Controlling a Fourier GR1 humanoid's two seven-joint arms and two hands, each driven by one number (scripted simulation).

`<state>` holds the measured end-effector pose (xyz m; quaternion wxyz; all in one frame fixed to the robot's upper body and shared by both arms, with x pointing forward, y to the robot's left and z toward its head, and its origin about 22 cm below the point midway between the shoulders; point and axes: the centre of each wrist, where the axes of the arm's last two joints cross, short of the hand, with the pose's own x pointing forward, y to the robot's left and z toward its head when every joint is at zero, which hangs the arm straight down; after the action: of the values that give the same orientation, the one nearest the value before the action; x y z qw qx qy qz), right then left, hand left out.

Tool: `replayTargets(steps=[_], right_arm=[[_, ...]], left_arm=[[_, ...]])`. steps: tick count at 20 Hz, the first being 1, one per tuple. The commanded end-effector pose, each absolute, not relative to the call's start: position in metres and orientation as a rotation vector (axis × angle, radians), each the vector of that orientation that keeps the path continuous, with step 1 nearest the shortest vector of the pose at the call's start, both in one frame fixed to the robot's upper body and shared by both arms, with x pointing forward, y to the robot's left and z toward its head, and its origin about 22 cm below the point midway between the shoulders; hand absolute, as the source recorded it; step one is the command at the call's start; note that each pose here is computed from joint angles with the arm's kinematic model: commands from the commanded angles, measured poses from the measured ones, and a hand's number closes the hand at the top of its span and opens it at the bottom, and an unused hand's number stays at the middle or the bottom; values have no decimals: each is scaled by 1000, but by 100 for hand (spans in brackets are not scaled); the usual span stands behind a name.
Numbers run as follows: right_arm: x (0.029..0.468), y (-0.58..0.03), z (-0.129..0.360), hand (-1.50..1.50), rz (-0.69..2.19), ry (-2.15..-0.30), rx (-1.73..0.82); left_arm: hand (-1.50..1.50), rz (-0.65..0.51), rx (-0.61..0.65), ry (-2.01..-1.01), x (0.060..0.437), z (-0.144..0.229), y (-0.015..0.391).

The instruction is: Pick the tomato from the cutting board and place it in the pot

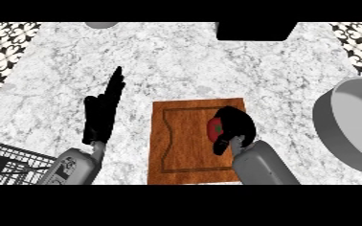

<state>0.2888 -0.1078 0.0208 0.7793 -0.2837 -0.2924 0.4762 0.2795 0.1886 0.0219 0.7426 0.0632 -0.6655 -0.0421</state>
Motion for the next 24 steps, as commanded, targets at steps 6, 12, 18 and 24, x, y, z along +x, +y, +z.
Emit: replayTargets(steps=[6,12,18,24], right_arm=[[282,-98,9,150,1077,-584,-600],[252,-127,14,150,1308,-784,-516],[209,-170,36,150,1579,-1029,-513],[195,-217,97,150,1533,-1367,-782]], left_arm=[[0,-173,384,-1371,263,15,285],[0,-137,426,-1356,267,10,279],[0,-107,425,-1326,258,-2,264],[0,-80,468,-1303,248,-3,281]])
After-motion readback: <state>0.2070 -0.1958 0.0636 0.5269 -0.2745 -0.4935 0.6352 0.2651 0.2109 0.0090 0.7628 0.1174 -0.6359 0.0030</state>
